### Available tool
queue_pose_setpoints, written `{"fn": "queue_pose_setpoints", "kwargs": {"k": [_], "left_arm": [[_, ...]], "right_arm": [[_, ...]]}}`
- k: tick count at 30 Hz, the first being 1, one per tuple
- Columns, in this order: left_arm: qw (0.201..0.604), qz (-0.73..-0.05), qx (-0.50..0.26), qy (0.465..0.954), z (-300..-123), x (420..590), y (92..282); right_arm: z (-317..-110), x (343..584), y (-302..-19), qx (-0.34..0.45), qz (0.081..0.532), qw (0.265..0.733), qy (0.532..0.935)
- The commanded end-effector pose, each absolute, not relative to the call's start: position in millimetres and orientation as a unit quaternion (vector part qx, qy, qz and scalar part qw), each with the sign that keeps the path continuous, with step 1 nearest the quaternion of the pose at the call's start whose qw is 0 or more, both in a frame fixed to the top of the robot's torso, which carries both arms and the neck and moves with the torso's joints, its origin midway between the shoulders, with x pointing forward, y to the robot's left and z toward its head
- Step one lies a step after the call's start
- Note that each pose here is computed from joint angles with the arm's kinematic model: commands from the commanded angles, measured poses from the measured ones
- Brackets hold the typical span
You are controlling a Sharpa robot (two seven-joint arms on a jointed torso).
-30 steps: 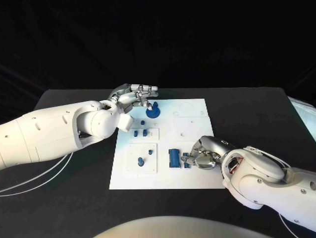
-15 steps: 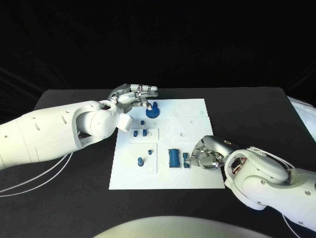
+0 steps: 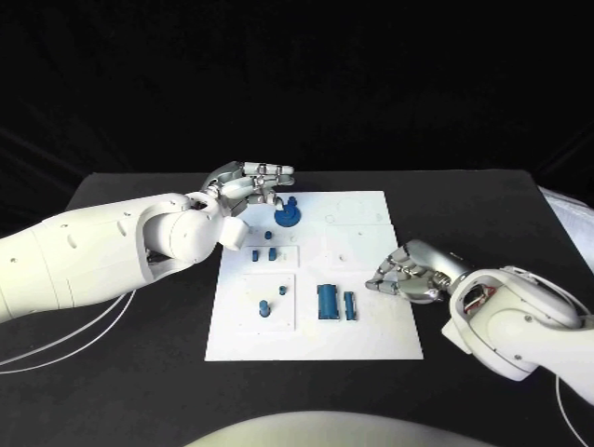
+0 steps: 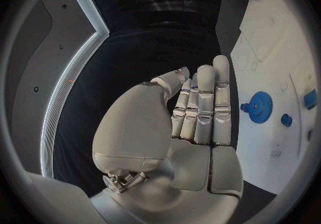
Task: Assemble the parts on the task board
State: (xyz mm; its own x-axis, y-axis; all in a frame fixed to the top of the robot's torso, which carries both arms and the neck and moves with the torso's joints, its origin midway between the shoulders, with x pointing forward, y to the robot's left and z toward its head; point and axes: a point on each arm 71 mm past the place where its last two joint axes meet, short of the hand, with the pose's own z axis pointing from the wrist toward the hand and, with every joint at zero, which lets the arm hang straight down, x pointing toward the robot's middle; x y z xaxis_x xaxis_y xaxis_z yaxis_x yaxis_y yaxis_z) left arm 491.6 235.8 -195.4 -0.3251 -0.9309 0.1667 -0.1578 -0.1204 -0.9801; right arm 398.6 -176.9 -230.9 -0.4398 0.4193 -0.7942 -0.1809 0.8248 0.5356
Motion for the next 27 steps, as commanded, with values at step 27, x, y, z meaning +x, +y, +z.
{"fn": "queue_pose_setpoints", "kwargs": {"k": [27], "left_arm": [[0.396,-0.552,-0.535,0.502,-238.9,530.0,258.3]], "right_arm": [[-213.9,548.9,-234.0,0.421,0.578,0.384,0.584]]}}
